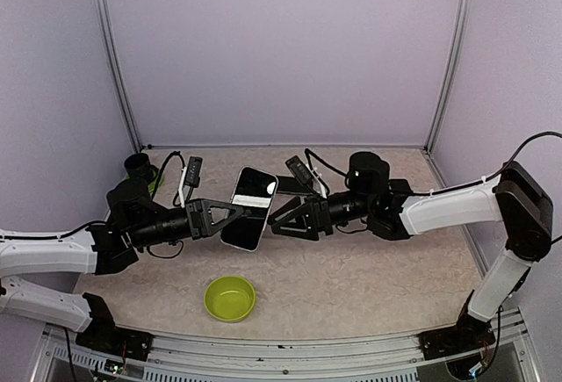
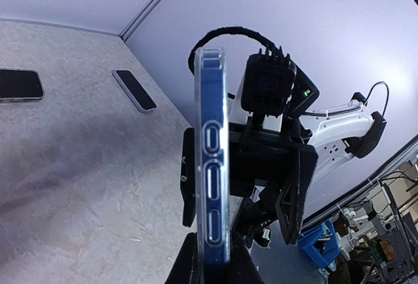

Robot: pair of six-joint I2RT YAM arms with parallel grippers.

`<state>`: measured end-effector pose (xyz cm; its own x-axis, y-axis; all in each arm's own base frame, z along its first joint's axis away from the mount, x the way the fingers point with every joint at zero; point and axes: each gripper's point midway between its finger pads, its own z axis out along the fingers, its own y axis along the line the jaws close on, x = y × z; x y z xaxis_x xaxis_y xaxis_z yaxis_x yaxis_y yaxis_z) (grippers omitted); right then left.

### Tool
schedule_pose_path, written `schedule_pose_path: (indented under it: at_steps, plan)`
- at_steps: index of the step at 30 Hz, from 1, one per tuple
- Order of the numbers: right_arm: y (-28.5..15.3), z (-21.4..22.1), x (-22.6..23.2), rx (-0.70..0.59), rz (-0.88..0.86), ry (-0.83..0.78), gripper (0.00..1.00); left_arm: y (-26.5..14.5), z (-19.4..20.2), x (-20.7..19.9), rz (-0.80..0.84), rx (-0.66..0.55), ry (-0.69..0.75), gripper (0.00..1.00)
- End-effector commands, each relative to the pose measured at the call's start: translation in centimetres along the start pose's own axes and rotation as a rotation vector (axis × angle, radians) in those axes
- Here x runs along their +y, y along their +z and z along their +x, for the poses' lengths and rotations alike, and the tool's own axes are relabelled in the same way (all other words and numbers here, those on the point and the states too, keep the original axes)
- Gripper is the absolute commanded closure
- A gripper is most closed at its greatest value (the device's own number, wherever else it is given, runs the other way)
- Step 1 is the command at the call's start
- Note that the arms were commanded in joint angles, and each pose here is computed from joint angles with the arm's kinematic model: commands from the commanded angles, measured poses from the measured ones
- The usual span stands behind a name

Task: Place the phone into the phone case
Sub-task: Pass from the left arm to the right

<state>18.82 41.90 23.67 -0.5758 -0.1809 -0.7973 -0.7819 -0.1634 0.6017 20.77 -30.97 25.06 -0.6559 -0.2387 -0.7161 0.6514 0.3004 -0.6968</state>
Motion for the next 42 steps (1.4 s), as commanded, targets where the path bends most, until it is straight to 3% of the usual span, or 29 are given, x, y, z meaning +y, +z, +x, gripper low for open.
schedule_pose_path:
  at_steps: [1, 9, 17, 21, 28, 30, 31, 33, 36, 42]
  plan:
    - [0.7, -2.7, 3.4, -0.087, -0.088, -0.115, 0.23, -0.8, -3.3, -3.6, 0.109, -0.154, 0.003, 1.00]
    - [0.9, -3.9, 3.8, -0.170, -0.106, -0.113, 0.24, -0.2, -4.1, -4.5, 0.157, -0.191, -0.029, 1.00]
    - [1.5, -4.5, 3.5, -0.183, -0.139, -0.103, 0.35, 1.0, -4.0, -4.7, 0.187, -0.181, -0.034, 1.00]
    - [1.8, -4.8, 3.5, -0.182, -0.168, -0.101, 0.49, 1.4, -4.1, -4.4, 0.182, -0.193, -0.031, 1.00]
    - [2.1, -5.4, 3.8, -0.187, -0.218, -0.086, 0.97, 1.8, -3.8, -3.9, 0.178, -0.186, -0.038, 1.00]
    - [2.0, -5.6, 4.1, -0.189, -0.230, -0.085, 1.00, 1.8, -3.7, -3.8, 0.175, -0.185, -0.033, 0.98]
    - [1.9, -5.7, 4.2, -0.191, -0.234, -0.086, 1.00, 1.7, -3.6, -3.8, 0.173, -0.185, -0.031, 0.90]
    - [1.6, -6.0, 4.2, -0.192, -0.230, -0.081, 1.00, 1.6, -3.7, -3.6, 0.157, -0.184, -0.025, 0.65]
    - [0.9, -6.3, 3.6, -0.192, -0.194, -0.054, 1.00, 1.2, -3.8, -3.0, 0.110, -0.186, -0.008, 0.40]
    - [-1.6, -5.8, 0.3, -0.153, -0.034, 0.038, 1.00, -0.8, -4.7, -2.0, 0.000, -0.202, 0.059, 0.02]
